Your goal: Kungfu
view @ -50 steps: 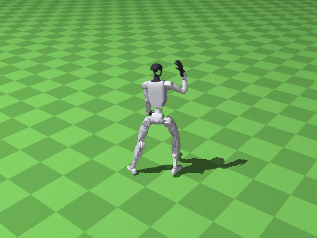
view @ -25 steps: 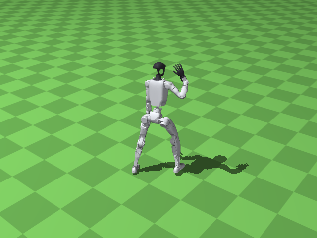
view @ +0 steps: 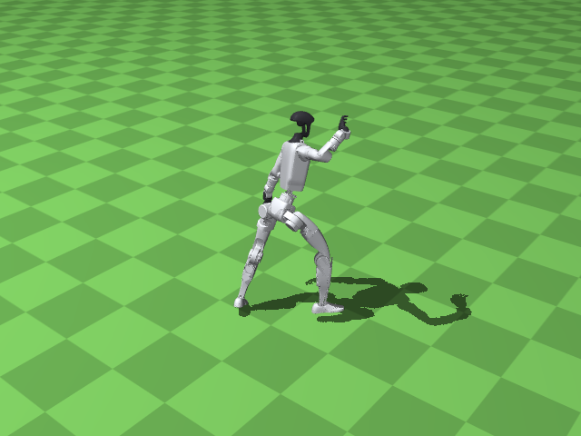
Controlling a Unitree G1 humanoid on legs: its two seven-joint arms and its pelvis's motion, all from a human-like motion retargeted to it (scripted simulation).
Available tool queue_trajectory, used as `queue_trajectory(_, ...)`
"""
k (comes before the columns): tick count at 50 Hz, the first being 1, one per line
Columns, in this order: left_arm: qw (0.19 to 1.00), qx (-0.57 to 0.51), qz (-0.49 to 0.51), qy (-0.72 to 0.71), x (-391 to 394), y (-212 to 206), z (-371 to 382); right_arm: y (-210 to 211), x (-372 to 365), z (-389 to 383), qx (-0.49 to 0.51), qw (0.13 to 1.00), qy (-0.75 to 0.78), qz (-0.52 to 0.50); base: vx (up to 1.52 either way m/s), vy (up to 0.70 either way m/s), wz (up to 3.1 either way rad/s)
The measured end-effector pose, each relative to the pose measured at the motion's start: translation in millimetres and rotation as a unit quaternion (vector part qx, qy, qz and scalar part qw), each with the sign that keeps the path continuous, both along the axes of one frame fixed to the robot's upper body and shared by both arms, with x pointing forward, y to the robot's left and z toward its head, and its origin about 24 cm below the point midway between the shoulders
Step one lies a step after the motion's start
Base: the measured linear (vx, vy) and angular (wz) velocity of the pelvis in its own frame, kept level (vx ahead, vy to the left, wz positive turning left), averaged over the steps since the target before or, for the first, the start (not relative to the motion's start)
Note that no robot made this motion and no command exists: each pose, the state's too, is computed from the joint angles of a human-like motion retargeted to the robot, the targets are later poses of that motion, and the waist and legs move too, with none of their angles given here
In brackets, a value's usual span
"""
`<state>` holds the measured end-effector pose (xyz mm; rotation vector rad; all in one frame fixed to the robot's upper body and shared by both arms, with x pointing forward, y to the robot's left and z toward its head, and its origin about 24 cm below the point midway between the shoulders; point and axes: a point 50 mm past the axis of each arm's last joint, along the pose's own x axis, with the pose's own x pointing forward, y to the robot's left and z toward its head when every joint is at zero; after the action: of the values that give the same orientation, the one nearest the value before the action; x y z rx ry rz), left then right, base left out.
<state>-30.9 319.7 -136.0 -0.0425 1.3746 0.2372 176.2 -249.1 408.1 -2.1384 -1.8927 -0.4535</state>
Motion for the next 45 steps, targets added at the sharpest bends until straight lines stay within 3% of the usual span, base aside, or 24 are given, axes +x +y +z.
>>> queue_trajectory(5,0.99,0.078,-0.1,0.066,0,22,9,15,8,-2,-0.044,0.999,0.008,0.001,0.43,-1.05,-1.11)
queue_trajectory(9,0.981,0.091,-0.166,0.034,52,4,-2,23,16,-1,-0.056,0.998,0.011,0.027,0.31,-0.52,-1.93)
queue_trajectory(15,0.952,0.115,-0.273,-0.073,141,-32,-3,50,44,-12,-0.059,0.991,0.051,0.105,0.35,-0.39,-1.51)
queue_trajectory(21,0.839,0.263,-0.387,-0.278,274,-60,55,82,62,-20,-0.093,0.979,0.096,0.152,0.35,-0.27,-1.42)
queue_trajectory(28,0.612,0.474,-0.29,-0.563,402,-94,224,120,72,-24,-0.142,0.965,0.129,0.177,0.46,-0.21,-1.84)
queue_trajectory(35,0.373,0.571,-0.089,-0.726,415,-98,416,171,60,-21,-0.185,0.948,0.108,0.237,0.59,-0.03,-1.97)
queue_trajectory(40,0.306,0.593,-0.044,-0.743,396,-105,510,191,48,-20,-0.185,0.935,0.117,0.278,0.77,0.25,-2.0)
queue_trajectory(45,0.276,0.589,-0.054,-0.757,382,-131,554,197,43,-19,-0.184,0.938,0.079,0.282,0.76,0.37,-1.84)
